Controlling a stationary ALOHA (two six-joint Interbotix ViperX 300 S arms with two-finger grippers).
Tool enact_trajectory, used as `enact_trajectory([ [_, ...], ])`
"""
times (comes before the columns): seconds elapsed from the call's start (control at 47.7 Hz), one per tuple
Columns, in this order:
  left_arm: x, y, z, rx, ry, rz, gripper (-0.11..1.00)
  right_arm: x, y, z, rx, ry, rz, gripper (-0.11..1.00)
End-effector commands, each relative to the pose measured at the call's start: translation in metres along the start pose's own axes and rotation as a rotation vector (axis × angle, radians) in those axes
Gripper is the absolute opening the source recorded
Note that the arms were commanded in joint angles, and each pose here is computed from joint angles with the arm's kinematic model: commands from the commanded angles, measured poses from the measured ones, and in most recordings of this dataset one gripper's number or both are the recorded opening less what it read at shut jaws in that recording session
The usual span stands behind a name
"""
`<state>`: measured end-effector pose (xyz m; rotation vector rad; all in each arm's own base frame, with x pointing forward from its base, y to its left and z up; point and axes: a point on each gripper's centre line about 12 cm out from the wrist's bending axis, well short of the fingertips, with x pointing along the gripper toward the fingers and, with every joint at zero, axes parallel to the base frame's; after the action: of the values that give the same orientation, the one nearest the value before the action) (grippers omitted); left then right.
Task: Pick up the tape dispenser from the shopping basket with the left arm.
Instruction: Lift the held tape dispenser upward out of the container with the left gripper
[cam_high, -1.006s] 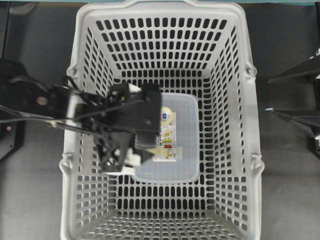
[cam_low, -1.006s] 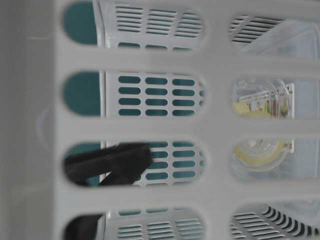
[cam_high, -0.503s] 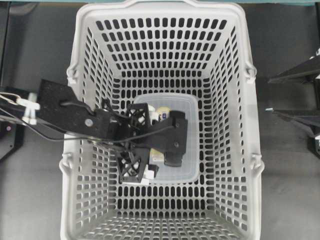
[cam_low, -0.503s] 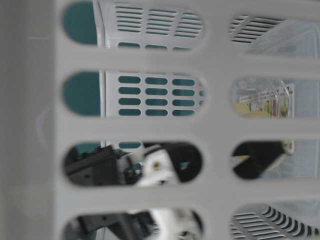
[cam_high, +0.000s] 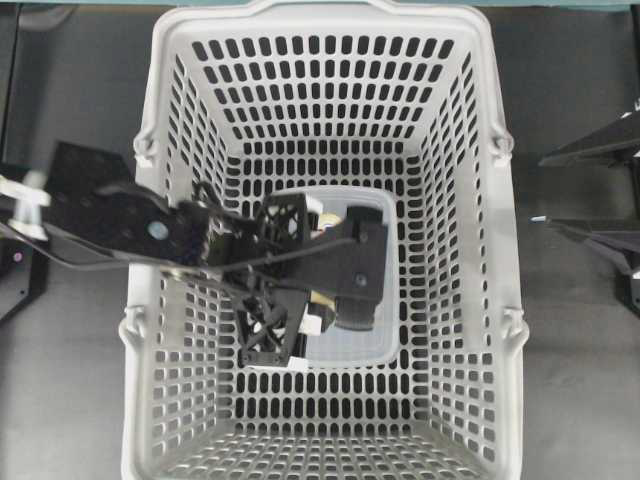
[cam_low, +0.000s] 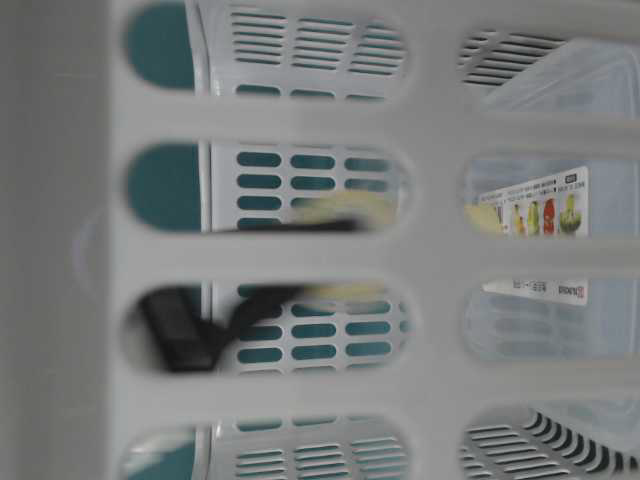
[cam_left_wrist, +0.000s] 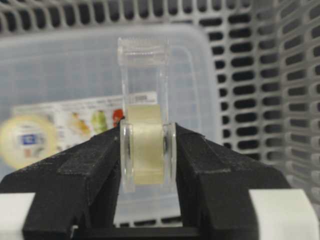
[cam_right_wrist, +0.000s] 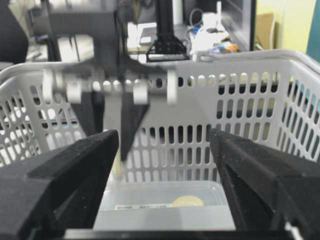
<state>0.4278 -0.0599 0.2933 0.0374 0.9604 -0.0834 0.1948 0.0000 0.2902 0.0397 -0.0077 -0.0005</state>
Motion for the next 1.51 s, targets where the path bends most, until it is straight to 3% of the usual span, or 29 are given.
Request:
enact_trajectory([
  [0.0,-0.055,0.004,0.027,-0.008,-0.057,0.007,0.28,0.001,0.0,0.003,0.005,-0.008,0.001,0.71],
  [0.231,-0.11,0.007,0.056,-0.019,-0.105,0.012,0.28,0.001,0.0,0.003,0.005,-0.009,0.001,0.71],
  [1.488,-0.091,0.007,0.05,-0.019,-0.057,0.014,0.28,0.001,0.0,0.004,0.005,-0.014,0.0,0.71],
])
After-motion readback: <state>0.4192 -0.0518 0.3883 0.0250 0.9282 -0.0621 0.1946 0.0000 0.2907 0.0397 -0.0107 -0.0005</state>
